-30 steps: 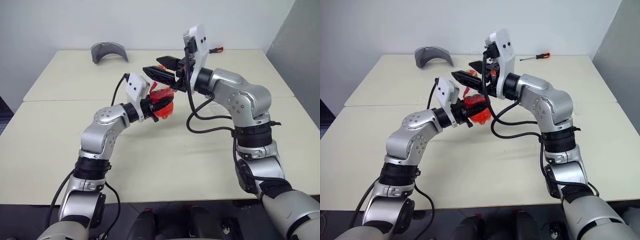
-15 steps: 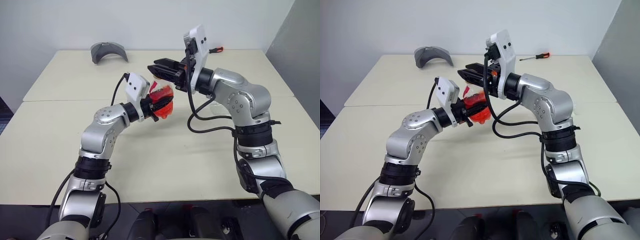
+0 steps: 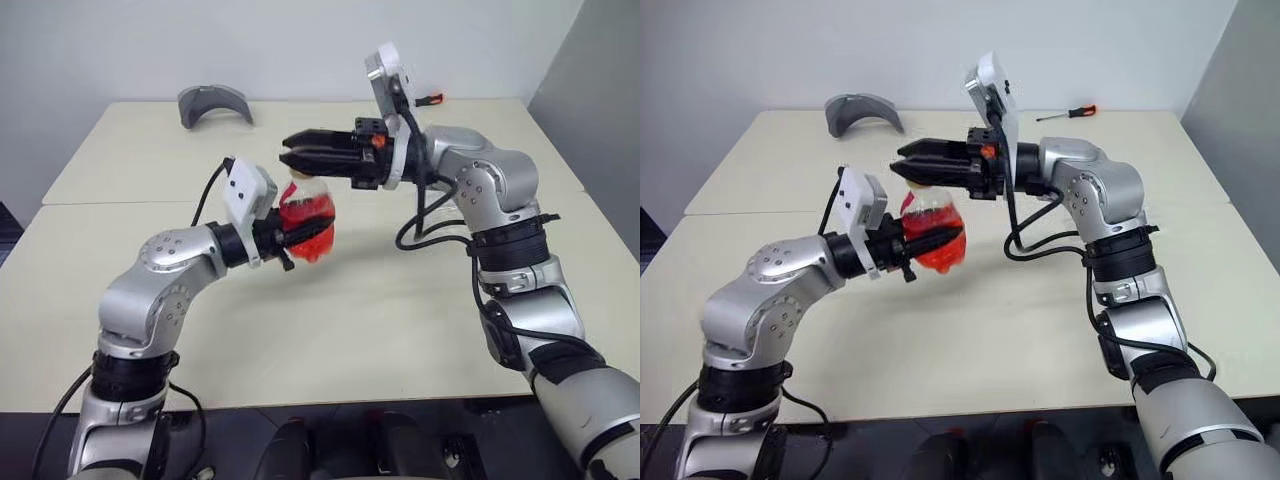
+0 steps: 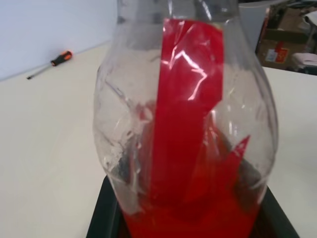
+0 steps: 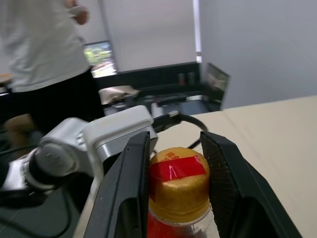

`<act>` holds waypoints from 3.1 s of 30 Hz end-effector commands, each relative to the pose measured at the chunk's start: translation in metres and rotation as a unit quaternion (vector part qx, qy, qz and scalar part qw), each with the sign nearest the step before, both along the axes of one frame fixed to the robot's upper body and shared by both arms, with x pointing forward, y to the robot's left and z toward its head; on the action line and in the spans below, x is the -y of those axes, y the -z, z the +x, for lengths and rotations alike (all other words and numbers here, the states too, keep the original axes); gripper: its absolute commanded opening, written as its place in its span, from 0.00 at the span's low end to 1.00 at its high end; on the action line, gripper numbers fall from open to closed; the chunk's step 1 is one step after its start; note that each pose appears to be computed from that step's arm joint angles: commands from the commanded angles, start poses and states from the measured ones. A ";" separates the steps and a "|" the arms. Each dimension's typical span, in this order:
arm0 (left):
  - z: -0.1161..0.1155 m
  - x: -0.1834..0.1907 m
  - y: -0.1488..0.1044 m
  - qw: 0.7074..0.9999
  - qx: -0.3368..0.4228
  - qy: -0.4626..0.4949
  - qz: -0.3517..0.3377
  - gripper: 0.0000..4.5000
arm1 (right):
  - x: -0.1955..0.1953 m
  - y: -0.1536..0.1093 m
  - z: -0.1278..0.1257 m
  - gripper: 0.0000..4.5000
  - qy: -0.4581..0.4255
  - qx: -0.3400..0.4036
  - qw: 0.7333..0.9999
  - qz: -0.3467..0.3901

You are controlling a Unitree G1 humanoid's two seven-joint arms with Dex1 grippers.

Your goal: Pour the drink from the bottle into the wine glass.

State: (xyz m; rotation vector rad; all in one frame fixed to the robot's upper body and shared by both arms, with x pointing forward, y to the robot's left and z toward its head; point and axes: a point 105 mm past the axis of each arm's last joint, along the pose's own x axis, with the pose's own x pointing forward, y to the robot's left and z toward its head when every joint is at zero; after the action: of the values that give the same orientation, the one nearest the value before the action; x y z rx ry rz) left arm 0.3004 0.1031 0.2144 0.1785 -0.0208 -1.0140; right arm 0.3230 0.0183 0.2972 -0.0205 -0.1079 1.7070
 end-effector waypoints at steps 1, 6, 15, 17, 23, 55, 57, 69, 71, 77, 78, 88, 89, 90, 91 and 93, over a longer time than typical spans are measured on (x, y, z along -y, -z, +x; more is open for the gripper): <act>-0.036 0.028 -0.013 0.994 0.026 0.102 0.006 0.26 | -0.022 -0.004 -0.011 0.28 -0.047 0.057 0.997 -0.018; -0.026 0.022 -0.014 0.997 0.030 0.073 0.004 0.26 | -0.019 -0.009 -0.005 0.28 -0.038 0.063 0.997 -0.013; -0.007 0.014 -0.018 0.999 0.026 0.033 -0.012 0.26 | 0.014 -0.020 0.005 0.50 0.043 0.042 0.998 0.003; -0.006 0.014 -0.017 0.999 0.027 0.032 -0.011 0.26 | 0.020 -0.022 0.006 0.64 0.065 0.037 0.997 0.008; 0.013 0.008 -0.021 0.999 0.034 0.011 -0.010 0.26 | 0.034 -0.026 0.001 0.88 0.120 0.034 0.992 0.017; 0.040 0.012 -0.028 0.997 0.057 -0.014 -0.040 0.26 | 0.048 -0.026 0.037 0.88 0.309 0.065 0.948 0.039; 0.039 0.010 -0.029 0.997 0.057 -0.015 -0.040 0.26 | 0.060 -0.022 0.038 0.88 0.317 0.070 0.945 0.025; 0.042 0.012 -0.033 0.997 0.061 -0.016 -0.042 0.25 | 0.071 -0.017 0.024 0.88 0.289 0.059 0.955 0.012; 0.043 0.012 -0.033 0.997 0.062 -0.015 -0.042 0.25 | 0.059 -0.018 0.019 0.88 0.274 0.054 0.960 0.020; 0.044 0.013 -0.033 0.997 0.061 -0.014 -0.041 0.25 | 0.031 -0.025 0.018 0.88 0.254 0.042 0.965 0.055; 0.044 0.013 -0.033 0.997 0.061 -0.014 -0.041 0.25 | 0.029 -0.027 0.019 0.88 0.256 0.041 0.964 0.062; 0.044 0.011 -0.033 0.997 0.061 -0.019 -0.042 0.25 | 0.025 -0.035 0.032 0.88 0.276 0.050 0.957 0.078; 0.044 0.011 -0.033 0.997 0.061 -0.020 -0.042 0.25 | 0.027 -0.033 0.033 0.88 0.280 0.052 0.956 0.074; 0.044 0.010 -0.034 0.997 0.061 -0.021 -0.043 0.25 | 0.031 -0.031 0.035 0.88 0.285 0.056 0.954 0.069; 0.044 0.010 -0.034 0.997 0.061 -0.023 -0.043 0.25 | 0.034 -0.030 0.036 0.88 0.290 0.059 0.953 0.065; 0.045 0.010 -0.035 0.997 0.062 -0.024 -0.044 0.25 | 0.042 -0.027 0.037 0.88 0.296 0.063 0.951 0.057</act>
State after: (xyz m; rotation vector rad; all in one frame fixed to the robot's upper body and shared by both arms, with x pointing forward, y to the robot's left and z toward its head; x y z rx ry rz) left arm 0.3505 0.0937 0.2271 0.1395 -0.0836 -0.9454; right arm 0.3577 -0.0092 0.3138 -0.0404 -0.2196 1.1498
